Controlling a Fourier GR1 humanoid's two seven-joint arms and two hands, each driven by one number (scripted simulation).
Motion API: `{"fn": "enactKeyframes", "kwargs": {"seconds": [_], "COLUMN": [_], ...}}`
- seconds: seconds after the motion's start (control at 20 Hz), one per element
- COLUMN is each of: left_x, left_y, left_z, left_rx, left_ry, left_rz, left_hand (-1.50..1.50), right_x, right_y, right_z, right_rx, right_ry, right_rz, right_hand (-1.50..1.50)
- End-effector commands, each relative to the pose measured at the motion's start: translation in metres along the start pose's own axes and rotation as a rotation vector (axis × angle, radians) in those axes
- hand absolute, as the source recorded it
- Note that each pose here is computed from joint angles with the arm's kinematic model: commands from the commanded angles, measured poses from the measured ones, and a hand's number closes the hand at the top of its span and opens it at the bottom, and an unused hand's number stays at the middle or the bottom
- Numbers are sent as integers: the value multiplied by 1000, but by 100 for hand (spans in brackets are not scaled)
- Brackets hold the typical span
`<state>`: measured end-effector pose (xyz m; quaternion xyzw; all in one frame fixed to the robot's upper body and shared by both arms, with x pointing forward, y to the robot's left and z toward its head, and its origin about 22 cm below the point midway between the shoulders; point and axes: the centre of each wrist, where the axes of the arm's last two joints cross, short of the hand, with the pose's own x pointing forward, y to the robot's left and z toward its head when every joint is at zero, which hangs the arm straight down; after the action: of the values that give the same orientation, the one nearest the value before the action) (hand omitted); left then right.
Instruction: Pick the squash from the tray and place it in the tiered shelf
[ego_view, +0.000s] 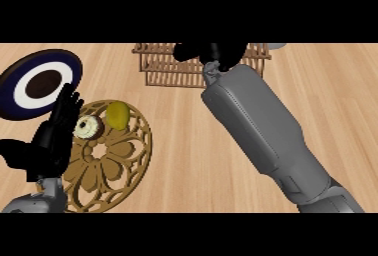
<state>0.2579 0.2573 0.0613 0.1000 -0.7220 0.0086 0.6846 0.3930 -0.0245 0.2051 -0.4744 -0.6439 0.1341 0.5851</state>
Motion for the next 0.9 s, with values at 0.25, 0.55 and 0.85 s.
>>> {"fn": "enactKeyframes", "kwargs": {"seconds": [0.25, 0.55, 0.85], "left_x": [12, 5, -14], "left_y": [8, 5, -14], "left_z": [-10, -3, -9], "left_rx": [0, -22, -3], "left_ry": [-9, -11, 13], "left_rz": [-10, -1, 8], "left_hand": [0, 0, 0], "right_x": [-15, -36, -24], "right_y": [29, 39, 32], "right_z": [-27, -40, -48], "right_rx": [-34, -1, 45], "right_ry": [89, 174, 129], "right_rz": [-32, -168, -233], "right_hand": [150, -150, -150]}}
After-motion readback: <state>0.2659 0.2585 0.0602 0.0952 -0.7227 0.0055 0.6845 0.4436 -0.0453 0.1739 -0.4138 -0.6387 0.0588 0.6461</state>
